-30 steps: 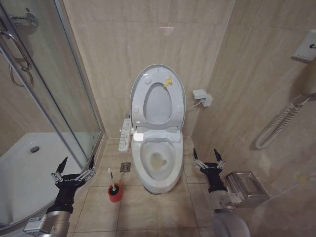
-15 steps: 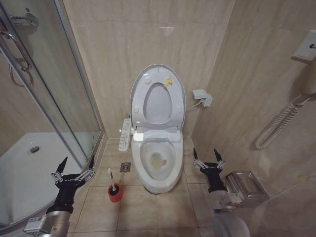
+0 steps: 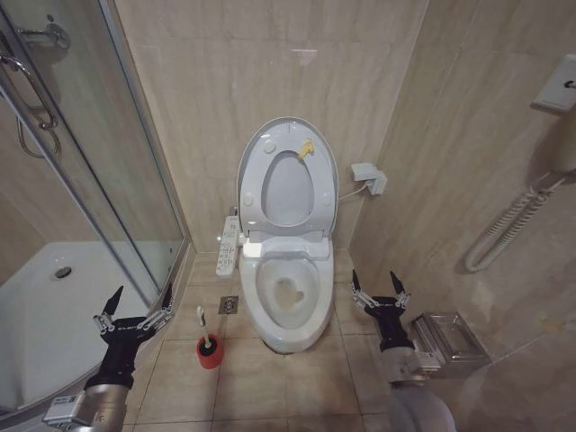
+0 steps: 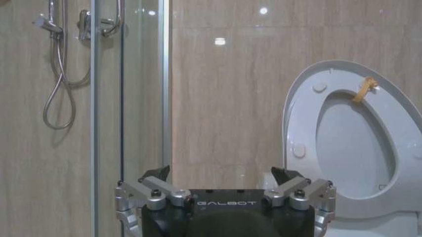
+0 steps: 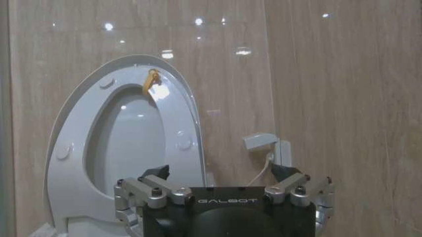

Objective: Open the toilet lid, clean the toilet bowl with a toilet brush, close the toilet lid, and flush.

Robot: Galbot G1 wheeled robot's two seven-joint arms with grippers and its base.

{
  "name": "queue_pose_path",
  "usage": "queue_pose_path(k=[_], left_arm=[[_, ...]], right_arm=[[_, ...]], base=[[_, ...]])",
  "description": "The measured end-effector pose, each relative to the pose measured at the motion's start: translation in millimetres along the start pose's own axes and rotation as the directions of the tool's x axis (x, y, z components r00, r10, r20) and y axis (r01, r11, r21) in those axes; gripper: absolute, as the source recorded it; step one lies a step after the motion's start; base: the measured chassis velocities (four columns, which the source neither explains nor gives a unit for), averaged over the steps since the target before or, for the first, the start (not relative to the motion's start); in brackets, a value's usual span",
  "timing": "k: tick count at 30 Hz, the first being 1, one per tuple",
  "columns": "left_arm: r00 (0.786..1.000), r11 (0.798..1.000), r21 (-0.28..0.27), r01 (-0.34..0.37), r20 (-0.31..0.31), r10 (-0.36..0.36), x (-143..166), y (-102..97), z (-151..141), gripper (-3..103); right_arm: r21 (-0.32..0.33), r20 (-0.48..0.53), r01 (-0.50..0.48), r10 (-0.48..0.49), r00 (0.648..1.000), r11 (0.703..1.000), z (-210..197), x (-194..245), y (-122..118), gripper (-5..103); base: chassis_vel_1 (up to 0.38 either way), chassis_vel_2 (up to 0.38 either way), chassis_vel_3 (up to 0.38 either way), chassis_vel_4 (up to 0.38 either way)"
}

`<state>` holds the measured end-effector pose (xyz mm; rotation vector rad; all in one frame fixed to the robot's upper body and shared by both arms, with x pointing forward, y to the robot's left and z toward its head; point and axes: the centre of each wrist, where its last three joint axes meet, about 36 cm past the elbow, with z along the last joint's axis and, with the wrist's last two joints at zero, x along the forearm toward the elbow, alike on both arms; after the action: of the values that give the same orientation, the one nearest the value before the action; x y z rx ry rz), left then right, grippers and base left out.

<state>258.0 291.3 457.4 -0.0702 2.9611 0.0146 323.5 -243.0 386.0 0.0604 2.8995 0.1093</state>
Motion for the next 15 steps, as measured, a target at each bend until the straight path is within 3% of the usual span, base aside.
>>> queue_pose_path(k=[15], left_arm=[[1.000, 1.000, 0.000, 0.000, 0.000, 0.000, 0.0, 0.0, 0.0, 100]], right_arm=[[0.000, 0.000, 0.000, 0.000, 1.000, 1.000, 0.0, 0.0, 0.0, 100]], base=[[0.000, 0.000, 0.000, 0.000]])
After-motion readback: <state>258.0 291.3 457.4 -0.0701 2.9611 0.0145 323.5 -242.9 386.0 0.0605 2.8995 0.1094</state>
